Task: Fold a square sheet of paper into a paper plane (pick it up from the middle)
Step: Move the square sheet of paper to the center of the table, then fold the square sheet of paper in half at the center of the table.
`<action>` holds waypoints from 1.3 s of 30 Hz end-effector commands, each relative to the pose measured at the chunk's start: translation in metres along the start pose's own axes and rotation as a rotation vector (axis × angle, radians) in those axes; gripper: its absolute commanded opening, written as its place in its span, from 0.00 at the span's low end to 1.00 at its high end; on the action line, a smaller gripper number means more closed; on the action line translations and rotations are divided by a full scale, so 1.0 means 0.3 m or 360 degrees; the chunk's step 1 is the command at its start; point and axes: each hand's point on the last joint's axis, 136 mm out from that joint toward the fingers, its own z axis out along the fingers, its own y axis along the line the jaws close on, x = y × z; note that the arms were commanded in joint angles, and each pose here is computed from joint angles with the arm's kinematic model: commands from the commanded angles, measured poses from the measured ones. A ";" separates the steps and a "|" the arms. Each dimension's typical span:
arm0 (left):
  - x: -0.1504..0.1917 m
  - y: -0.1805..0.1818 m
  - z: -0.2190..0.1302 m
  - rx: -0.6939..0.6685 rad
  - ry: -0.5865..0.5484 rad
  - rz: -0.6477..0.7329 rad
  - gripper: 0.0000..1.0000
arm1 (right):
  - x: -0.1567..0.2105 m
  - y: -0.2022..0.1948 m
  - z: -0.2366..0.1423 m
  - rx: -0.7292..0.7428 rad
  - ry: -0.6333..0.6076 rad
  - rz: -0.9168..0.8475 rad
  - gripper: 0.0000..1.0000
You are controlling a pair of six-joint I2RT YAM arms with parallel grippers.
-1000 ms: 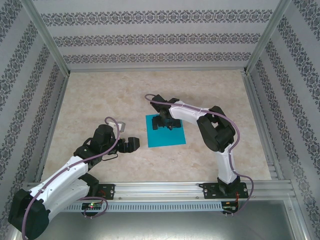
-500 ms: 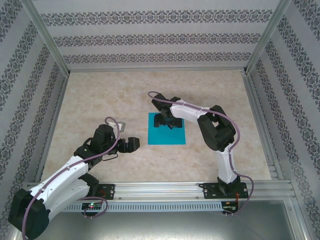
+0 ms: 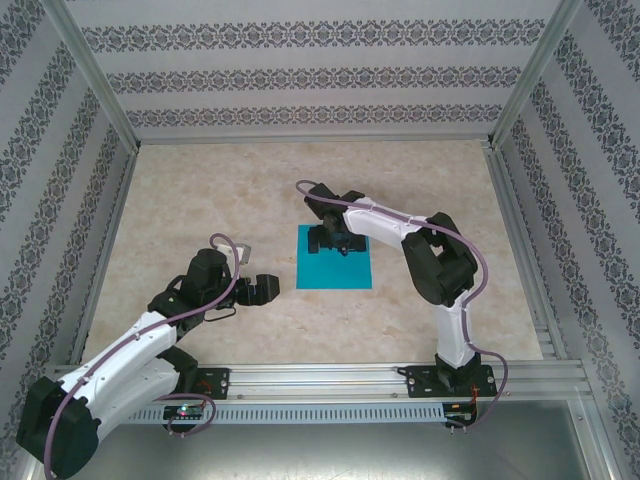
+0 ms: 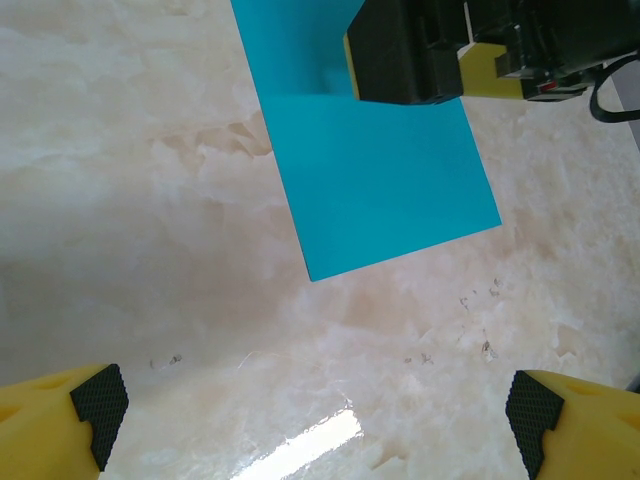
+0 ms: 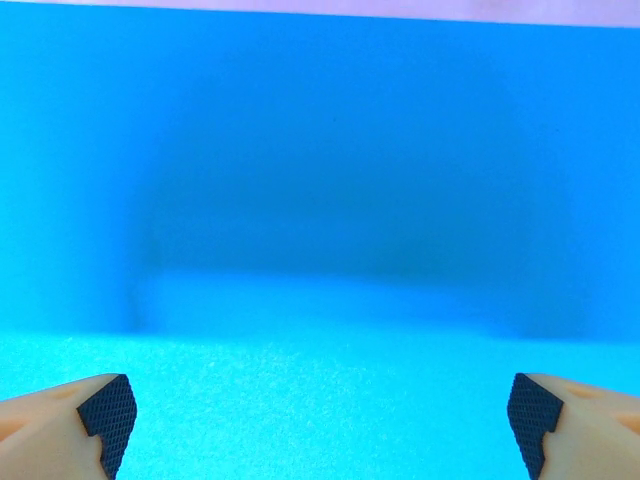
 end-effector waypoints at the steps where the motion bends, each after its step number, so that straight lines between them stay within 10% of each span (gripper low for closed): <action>1: 0.008 -0.008 0.006 0.0005 0.0028 -0.0007 1.00 | 0.045 0.015 -0.003 0.0016 0.0045 -0.0055 0.98; 39: 0.018 0.000 -0.006 -0.0010 0.0027 0.0010 1.00 | 0.099 -0.004 0.155 0.0130 0.0126 0.0044 0.83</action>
